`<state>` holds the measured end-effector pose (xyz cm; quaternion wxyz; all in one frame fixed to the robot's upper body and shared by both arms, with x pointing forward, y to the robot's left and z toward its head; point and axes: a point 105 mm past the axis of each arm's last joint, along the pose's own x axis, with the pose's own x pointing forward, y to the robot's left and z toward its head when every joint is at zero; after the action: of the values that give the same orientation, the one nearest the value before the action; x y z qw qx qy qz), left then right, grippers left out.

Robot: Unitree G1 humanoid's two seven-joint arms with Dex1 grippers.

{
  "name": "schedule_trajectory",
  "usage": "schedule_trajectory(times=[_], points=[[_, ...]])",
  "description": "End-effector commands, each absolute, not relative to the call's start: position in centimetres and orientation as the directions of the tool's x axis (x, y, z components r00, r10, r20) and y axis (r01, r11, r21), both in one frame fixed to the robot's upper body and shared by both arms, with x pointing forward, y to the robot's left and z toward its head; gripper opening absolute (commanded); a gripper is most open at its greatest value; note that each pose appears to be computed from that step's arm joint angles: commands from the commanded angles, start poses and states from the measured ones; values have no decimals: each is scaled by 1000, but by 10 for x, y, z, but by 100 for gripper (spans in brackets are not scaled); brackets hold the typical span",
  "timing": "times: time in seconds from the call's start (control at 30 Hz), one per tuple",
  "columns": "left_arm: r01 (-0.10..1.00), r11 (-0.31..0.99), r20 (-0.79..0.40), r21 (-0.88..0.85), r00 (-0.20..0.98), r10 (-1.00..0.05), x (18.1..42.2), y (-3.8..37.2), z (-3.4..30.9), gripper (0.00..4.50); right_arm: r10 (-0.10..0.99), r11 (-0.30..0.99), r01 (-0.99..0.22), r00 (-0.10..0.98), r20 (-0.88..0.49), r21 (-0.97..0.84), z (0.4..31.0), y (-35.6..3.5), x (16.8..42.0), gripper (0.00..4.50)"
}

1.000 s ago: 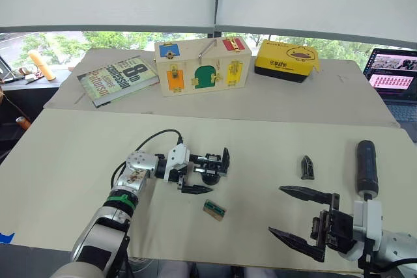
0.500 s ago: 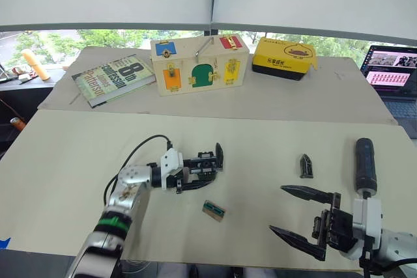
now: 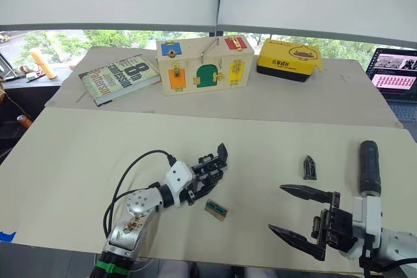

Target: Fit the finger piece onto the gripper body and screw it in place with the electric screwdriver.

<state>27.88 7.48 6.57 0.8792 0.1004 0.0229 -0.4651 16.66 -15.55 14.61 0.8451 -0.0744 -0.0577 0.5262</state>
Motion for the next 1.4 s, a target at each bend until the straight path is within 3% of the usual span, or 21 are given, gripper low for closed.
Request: schedule_trajectory(times=[0.03,0.1,0.2,0.53,0.83,1.2,1.3,1.37,1.4], points=[[844,520,-149,132,535,-831,272,70,62,229,909,415,-882,415,51,-221,160,-152,164,450],[853,507,-162,124,522,-838,271,73,61,334,909,415,-882,414,52,-223,160,-152,164,450],[846,517,-173,129,533,-828,276,86,63,445,908,418,-881,416,57,-224,161,-152,165,450],[921,344,-273,184,384,-882,296,135,73,445,902,430,-873,428,61,-232,161,-152,166,450],[984,9,-285,178,61,-956,310,104,78,445,899,434,-866,434,58,-247,163,-152,167,450],[975,-116,-291,191,-57,-955,317,79,74,445,884,458,-850,465,38,-260,163,-158,160,450],[974,-100,-300,204,-35,-953,319,87,70,362,882,463,-847,471,37,-260,162,-158,158,450],[972,-92,-295,217,-25,-955,319,91,69,262,881,465,-847,472,37,-260,162,-158,158,450],[976,-84,-286,203,-23,-958,318,93,69,234,881,465,-846,472,37,-261,162,-158,158,450]])
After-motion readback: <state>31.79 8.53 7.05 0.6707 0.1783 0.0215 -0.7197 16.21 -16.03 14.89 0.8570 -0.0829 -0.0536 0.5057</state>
